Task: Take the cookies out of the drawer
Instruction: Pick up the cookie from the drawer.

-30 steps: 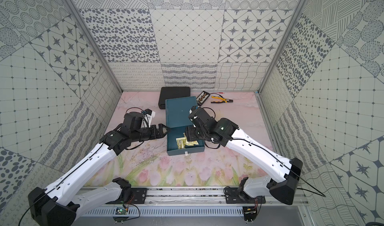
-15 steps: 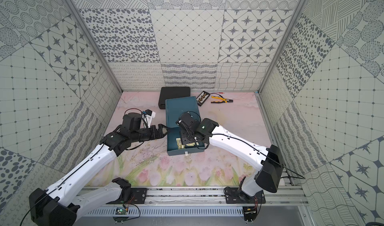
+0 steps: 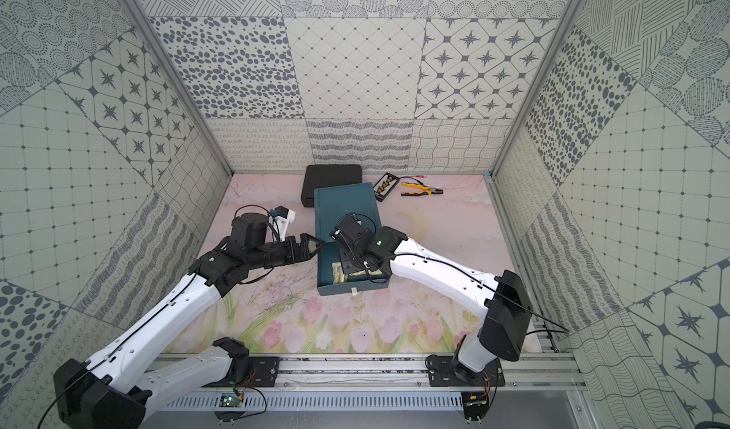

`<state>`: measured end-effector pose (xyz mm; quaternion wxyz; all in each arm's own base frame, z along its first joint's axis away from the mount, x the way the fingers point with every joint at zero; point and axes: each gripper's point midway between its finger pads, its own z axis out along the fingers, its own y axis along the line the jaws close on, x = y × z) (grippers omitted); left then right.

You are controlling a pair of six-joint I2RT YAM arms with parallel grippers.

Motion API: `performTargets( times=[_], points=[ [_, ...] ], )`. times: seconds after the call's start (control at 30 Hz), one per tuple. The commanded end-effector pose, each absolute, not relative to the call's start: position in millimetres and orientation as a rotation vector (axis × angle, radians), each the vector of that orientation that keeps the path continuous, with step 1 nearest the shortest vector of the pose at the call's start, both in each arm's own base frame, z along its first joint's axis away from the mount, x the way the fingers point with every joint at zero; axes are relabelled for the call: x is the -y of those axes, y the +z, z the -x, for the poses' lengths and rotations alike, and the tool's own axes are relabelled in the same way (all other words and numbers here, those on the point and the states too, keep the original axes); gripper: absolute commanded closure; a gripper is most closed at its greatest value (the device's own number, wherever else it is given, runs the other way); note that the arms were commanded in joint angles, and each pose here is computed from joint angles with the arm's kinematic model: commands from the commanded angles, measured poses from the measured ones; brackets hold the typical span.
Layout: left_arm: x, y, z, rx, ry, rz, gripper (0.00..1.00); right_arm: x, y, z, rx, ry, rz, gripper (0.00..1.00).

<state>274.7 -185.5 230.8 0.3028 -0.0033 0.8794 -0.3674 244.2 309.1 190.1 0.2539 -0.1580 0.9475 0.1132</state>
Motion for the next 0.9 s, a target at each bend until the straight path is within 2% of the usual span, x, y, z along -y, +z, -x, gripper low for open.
performTargets(
  times=[0.0,0.1,0.2,0.87],
  points=[
    [187,246,-275,-2.280,-1.005,-0.009,0.01,-314,193,-242,-2.545,0.329,0.452,0.75],
    [186,247,-274,-2.277,-0.998,-0.001,0.01,-316,200,-240,-2.525,0.347,0.471,0.82],
    [186,250,-275,-2.274,-0.998,0.000,0.01,-316,208,-235,-2.506,0.374,0.495,0.84],
    [173,278,-275,-2.204,-0.943,0.043,0.01,-305,287,-219,-2.315,0.593,0.495,0.94]
  ],
)
